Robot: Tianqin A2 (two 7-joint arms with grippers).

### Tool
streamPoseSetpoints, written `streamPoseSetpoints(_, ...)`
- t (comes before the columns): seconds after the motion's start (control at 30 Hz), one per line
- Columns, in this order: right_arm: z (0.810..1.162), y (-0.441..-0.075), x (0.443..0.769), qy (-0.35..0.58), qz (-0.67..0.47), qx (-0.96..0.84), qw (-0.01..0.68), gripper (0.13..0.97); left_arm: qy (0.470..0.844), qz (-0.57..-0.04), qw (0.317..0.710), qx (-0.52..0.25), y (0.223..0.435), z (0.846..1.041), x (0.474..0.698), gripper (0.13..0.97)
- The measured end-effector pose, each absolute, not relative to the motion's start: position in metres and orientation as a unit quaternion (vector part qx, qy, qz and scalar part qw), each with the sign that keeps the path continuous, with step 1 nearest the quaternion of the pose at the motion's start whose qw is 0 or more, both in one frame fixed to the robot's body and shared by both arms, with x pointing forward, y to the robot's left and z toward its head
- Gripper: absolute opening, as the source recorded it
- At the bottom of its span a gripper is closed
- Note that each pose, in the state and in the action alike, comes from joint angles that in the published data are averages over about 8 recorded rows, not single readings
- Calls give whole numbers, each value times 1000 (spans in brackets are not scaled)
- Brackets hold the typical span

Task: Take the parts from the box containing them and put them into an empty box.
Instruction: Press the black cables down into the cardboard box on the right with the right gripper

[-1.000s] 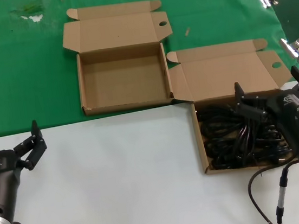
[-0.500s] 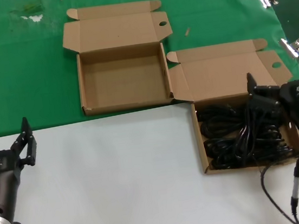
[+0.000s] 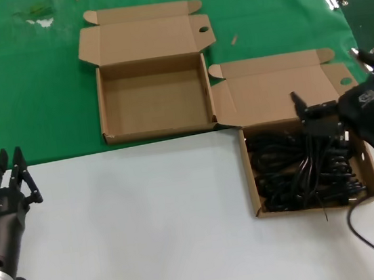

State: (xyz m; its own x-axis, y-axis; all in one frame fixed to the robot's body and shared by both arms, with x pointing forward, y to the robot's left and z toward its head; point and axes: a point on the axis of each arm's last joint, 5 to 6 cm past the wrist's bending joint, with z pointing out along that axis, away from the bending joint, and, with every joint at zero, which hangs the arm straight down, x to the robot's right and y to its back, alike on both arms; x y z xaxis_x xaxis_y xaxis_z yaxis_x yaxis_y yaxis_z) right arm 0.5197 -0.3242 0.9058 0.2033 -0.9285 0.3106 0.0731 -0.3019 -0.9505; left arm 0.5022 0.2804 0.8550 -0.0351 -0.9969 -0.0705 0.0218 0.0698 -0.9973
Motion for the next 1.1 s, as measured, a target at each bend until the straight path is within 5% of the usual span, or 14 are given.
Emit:
streamPoseSetpoints(0.47,956,-360,546,166,-486,-740,433,966,521,-496,513,-468,280,855,502,150)
streamPoseSetpoints(1.1,1003,-397,593,-215,-443,-825,277,966,521,-496,513,-468,280,855,502,140)
